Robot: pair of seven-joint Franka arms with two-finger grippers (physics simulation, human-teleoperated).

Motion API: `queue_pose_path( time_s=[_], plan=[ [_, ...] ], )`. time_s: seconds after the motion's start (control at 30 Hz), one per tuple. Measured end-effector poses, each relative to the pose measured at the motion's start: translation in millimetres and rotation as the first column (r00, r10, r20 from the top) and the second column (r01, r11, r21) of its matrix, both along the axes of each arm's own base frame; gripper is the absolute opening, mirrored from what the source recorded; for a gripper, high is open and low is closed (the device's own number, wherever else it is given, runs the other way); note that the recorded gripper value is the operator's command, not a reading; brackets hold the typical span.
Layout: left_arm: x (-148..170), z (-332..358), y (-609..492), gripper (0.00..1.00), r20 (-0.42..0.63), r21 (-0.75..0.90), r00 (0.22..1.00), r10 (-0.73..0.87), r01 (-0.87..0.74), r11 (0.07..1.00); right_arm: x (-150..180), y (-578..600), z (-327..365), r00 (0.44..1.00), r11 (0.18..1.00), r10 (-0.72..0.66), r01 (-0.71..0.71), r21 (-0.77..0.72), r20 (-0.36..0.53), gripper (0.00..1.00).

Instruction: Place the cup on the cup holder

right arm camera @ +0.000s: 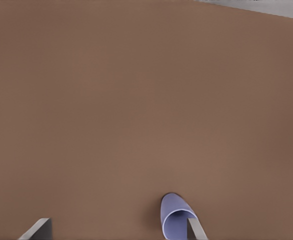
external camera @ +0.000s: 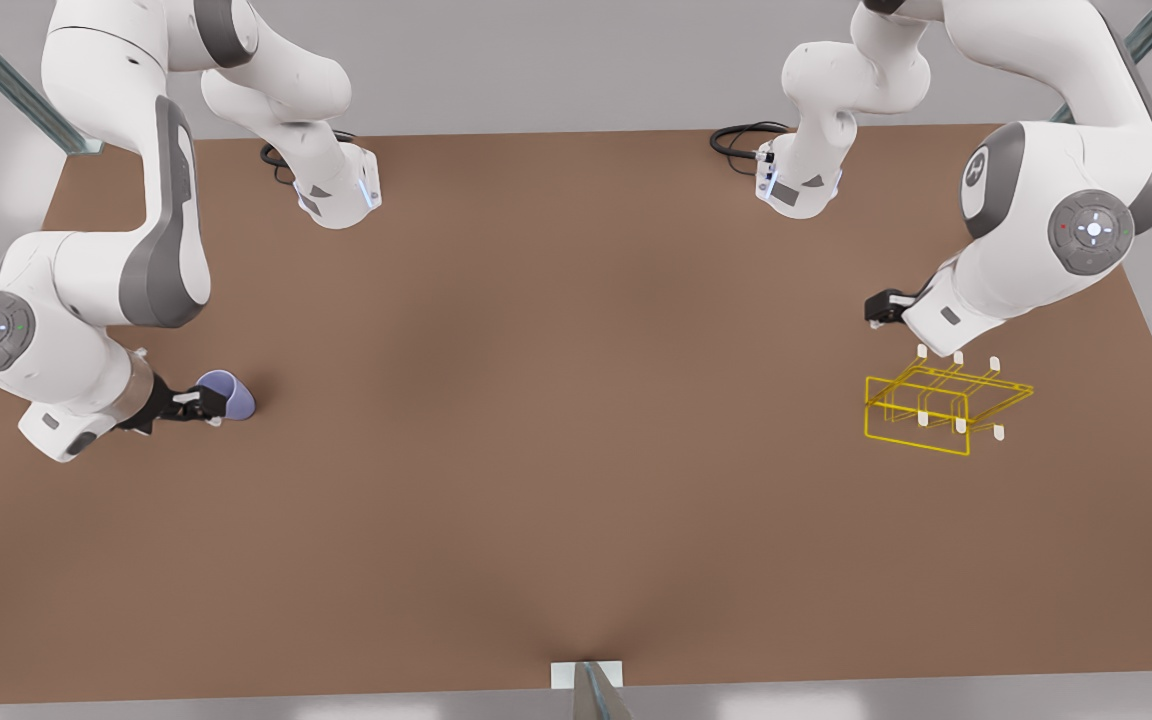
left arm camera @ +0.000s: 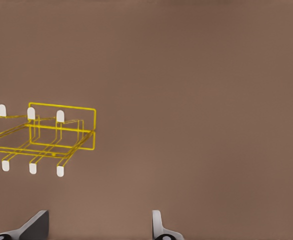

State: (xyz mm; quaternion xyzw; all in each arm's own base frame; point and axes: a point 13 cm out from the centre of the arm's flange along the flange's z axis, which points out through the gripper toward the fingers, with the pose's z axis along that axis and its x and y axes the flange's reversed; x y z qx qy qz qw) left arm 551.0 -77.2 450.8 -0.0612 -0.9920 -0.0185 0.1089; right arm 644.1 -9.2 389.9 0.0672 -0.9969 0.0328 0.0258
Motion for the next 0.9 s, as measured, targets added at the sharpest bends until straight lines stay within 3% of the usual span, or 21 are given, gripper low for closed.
queue_pose_path(
  time_s=[0.17,0.33,0.4,0.7,0.9],
  plan=[
    [0.7,-4.1,2.2,1.0,-0.008,0.0,1.0,0.006,-0.006,1.0,-13.3,-8.7,-34.9,0.998,1.0,-0.014,0.015,0.02,-0.057,1.0],
    [-4.9,-15.0,2.9,1.0,-0.038,0.007,0.999,0.005,-0.004,1.0,-93.7,8.4,-77.5,0.992,1.0,0.006,-0.003,0.027,-0.13,1.0],
    [-7.0,-15.6,2.0,1.0,-0.044,0.007,0.999,0.002,-0.002,1.0,-111.1,18.7,-89.9,0.99,1.0,0.011,-0.007,0.026,-0.138,1.0],
    [-10.0,-12.8,-0.7,1.0,-0.048,0.002,0.999,-0.003,0.003,1.0,-102.5,-24.1,-134.1,0.982,0.99,-0.138,0.141,0.018,-0.126,1.0],
    [-10.2,-13.5,-0.7,1.0,-0.05,0.003,0.999,-0.003,0.003,1.0,-124.5,-33.8,-180.9,0.97,0.983,-0.178,0.183,0.011,-0.167,1.0]
  ],
)
